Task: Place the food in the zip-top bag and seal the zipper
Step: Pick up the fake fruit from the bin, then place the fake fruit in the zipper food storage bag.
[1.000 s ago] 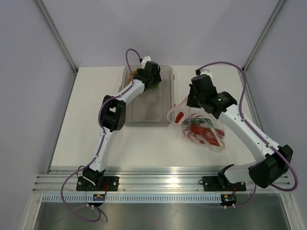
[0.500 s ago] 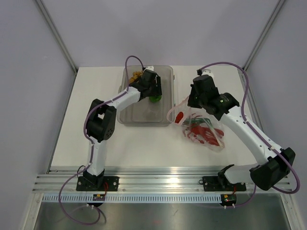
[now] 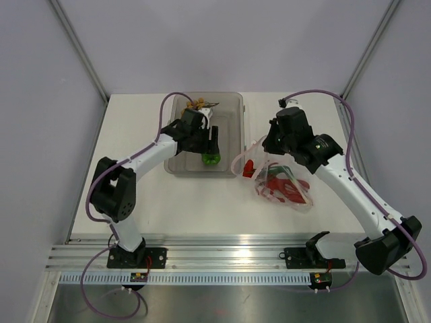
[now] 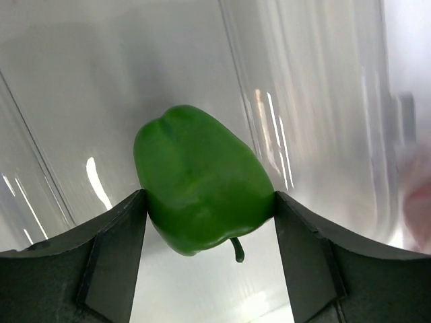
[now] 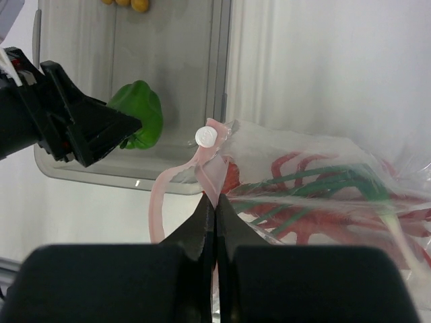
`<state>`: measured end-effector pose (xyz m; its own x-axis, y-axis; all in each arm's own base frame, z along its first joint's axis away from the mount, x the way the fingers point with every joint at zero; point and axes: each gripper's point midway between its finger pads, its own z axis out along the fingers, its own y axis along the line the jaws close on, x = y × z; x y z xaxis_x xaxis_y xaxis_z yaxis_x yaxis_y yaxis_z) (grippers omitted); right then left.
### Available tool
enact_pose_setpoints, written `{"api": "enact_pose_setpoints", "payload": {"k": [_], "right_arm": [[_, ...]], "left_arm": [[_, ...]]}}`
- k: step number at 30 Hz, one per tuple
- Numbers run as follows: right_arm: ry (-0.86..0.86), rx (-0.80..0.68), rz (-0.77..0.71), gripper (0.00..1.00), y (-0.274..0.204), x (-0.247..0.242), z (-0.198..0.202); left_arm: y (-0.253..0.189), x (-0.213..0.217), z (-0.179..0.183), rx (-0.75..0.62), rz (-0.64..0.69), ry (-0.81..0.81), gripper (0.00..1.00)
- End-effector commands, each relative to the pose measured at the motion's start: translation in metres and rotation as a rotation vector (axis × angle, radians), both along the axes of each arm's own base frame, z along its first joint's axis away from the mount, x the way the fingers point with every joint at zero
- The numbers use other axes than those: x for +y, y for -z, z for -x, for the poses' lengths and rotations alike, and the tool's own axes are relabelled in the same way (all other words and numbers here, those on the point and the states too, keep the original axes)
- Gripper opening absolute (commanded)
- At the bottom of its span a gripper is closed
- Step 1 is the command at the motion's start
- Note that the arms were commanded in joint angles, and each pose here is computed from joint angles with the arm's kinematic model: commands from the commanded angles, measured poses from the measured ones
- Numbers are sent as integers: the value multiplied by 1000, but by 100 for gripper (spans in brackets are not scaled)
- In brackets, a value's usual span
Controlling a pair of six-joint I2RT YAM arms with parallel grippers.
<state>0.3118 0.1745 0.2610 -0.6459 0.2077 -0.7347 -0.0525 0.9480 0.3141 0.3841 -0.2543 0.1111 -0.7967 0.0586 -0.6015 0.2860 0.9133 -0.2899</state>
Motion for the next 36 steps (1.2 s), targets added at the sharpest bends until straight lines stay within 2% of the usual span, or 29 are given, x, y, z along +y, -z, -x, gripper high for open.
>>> {"api": "enact_pose_setpoints", "payload": {"k": [1,7,13,23,28,36], "right_arm": [[-35,-16,-57,0,-12,7,6],[-59,19,-43,0,-2,12,3],[-91,-6,-26,0,8,22,-13],[-125,-26,-41,0,-4,31,-19],[-160,-22,-73,0,-8,38,-14],[-172,-33,-97,0,-19,40,-11]], "left_arm": [[-64,-13,16,-114,120,150,46],[-119,-22,38,-178,203,276,46],[-137,-30,54,-172,252,381,45],[-179,-47,119,-166,443,714,46],[-183,-57,134,-115,542,796,46],[-160,-72,133,-35,557,842,47]]}}
